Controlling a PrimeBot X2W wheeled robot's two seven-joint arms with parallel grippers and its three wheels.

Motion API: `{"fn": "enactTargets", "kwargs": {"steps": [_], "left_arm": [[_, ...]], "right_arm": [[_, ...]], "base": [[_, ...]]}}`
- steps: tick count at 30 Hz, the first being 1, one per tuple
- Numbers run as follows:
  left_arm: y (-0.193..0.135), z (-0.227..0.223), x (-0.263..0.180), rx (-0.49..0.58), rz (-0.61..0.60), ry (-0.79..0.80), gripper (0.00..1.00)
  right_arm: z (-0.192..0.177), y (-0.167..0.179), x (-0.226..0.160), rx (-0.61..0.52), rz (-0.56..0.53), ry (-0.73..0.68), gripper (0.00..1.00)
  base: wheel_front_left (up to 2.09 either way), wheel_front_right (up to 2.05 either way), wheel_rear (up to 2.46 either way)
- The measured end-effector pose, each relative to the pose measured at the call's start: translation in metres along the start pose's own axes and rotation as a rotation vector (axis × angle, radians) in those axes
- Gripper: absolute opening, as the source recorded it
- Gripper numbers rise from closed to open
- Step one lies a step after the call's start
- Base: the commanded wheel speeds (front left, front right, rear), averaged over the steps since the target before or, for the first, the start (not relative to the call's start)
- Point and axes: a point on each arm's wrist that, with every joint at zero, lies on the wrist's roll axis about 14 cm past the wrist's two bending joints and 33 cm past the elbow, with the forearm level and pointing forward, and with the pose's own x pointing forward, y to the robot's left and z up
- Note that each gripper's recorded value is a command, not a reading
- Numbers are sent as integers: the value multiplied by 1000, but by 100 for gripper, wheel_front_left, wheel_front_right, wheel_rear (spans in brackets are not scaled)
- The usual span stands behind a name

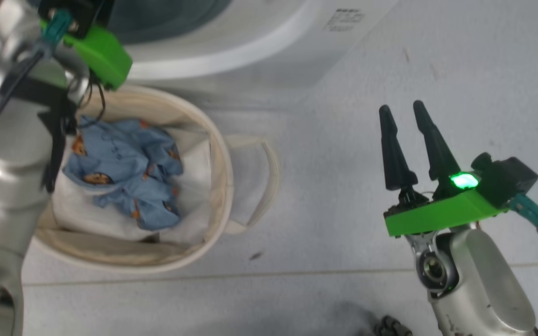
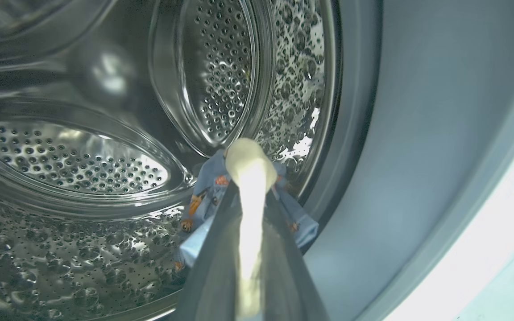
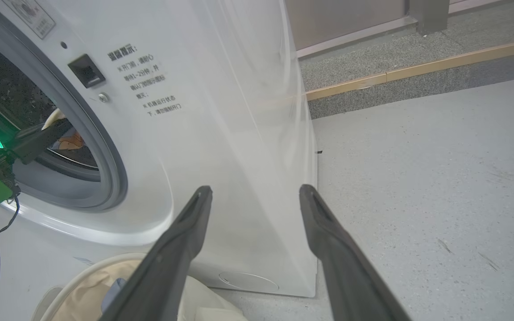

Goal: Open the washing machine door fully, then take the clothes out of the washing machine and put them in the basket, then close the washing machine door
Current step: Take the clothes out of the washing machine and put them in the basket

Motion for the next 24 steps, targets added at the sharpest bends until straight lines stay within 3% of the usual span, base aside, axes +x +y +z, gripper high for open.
{"fn": "enactTargets", "kwargs": {"steps": [10, 20, 24], "left_arm": [[19, 79, -64, -115, 152, -164, 0], [31, 153, -136, -118, 272, -327, 0], [31, 196, -168, -59, 306, -431, 0]], "right_arm": [[27, 17, -37, -4, 17, -39, 100], [49, 34, -71, -16, 47, -88, 100], [50, 41, -84, -20, 61, -92, 100]], "base": [[0, 0, 0], [0, 0, 0], [0, 0, 0]]}}
